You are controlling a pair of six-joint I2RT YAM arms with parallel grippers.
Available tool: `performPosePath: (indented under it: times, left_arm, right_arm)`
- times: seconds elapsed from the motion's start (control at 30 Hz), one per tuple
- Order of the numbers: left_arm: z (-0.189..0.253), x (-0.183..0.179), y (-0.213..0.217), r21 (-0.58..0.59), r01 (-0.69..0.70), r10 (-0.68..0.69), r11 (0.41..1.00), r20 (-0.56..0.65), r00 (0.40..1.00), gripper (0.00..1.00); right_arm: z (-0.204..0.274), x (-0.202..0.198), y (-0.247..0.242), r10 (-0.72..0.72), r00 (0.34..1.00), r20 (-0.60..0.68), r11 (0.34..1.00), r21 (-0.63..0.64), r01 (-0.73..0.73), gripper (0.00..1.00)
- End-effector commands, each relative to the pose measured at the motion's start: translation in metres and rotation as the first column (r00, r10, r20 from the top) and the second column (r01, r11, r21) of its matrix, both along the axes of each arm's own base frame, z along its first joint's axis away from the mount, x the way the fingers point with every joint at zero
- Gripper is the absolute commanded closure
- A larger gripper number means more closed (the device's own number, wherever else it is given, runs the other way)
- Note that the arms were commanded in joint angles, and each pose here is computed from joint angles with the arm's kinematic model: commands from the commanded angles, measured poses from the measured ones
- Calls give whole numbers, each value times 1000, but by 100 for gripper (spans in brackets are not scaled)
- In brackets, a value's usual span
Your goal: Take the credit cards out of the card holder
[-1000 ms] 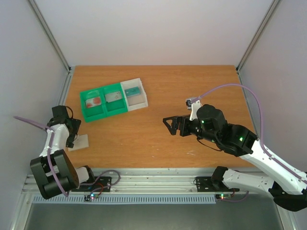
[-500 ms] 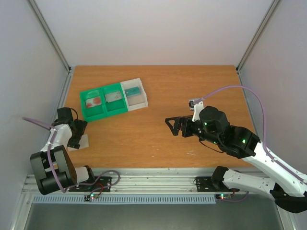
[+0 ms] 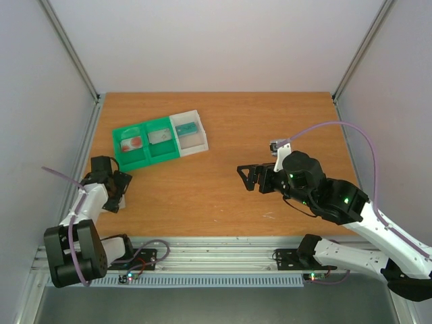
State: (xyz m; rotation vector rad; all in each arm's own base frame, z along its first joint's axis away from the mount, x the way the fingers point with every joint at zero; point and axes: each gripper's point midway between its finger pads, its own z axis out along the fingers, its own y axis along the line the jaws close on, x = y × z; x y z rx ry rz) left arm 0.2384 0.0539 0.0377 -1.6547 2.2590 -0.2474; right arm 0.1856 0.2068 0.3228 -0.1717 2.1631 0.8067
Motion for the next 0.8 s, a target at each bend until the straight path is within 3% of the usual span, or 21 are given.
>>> performPosePath:
  times: [0.0,0.13,0.23,0.47,0.63,0.77]
  left_arm:
    - [-3,-7,-13,-41,14,-15,999,-3,1000,1]
    - [21,-12,15,101,-69,68,992,16,998,1]
    - [39,-18,39,178,-152,154,972,-2,988,8]
    - [46,-28,80,211,-322,337,923,-42,940,25]
    - [43,-30,94,257,-352,383,900,-82,920,44]
    - [37,-29,101,289,-345,388,893,-107,915,49]
  right_arm:
    - [-1,1,-3,-9,1000,19,1000,-21,9,2]
    - [2,1,-1,0,1000,28,1000,-9,0,1]
    - [4,-1,0,11,999,35,1000,-3,-11,2]
    - [13,-5,-2,44,996,76,999,-9,-44,1]
    - [24,-4,0,62,993,100,998,-14,-61,1]
    - [27,-5,3,74,992,103,997,-6,-74,2]
